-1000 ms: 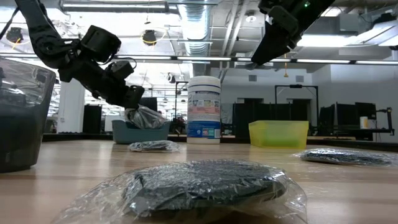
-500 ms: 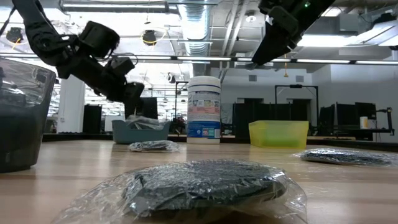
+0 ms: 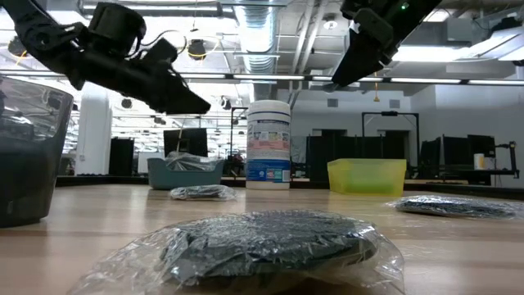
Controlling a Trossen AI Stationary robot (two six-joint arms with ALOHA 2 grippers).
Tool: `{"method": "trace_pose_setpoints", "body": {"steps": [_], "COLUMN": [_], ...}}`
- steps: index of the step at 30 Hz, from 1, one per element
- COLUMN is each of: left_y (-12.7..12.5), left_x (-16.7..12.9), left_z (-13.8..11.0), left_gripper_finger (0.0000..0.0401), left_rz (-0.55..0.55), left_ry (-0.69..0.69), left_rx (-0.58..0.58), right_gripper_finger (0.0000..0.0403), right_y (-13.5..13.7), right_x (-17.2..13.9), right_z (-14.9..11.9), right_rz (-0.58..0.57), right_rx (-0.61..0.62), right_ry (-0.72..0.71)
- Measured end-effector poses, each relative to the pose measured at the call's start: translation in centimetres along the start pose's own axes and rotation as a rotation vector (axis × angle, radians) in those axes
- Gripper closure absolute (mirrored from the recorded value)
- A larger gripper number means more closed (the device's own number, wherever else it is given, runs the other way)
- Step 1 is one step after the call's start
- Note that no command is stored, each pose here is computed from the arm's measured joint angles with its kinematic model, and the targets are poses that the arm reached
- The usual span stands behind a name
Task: Pick & Place Travel size toiletries
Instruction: Put the black hairbrush into the blue bin
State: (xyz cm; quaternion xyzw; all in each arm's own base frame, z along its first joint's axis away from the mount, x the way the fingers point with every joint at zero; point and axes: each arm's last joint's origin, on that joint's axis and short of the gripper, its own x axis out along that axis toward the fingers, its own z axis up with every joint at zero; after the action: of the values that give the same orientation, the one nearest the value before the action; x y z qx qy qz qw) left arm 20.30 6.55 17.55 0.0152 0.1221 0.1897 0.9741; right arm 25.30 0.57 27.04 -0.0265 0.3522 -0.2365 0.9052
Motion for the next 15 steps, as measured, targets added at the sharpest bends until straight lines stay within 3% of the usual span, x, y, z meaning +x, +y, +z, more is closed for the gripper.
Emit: {"method": "trace_pose_setpoints", "body": {"steps": [4, 8, 15], "left_y": [-3.1, -5.7, -9.0], "left_x": [-0.1, -0.5, -0.5], "left_z": [-0.5, -1.1, -2.9], "left_gripper_finger": [0.0202, 0.0172, 0.0114], "left_rz": [-0.173, -0.293, -0.384], "left_ry": [0.016, 0.033, 0.111], "left_rx": [0.139, 0.200, 0.275], "right_gripper_finger": [0.0112, 0.0112, 0.0112], "right_y": [0.0, 0.1, 0.1], "right_x": [0.0, 0.0, 0.0], "right_z": [0.0, 0.0, 0.0], "right_rz": [0.001, 0.023, 0.028], "right_rx": [0.014, 0.016, 0.019], "right_ry": [0.000, 0.002, 0.002]}}
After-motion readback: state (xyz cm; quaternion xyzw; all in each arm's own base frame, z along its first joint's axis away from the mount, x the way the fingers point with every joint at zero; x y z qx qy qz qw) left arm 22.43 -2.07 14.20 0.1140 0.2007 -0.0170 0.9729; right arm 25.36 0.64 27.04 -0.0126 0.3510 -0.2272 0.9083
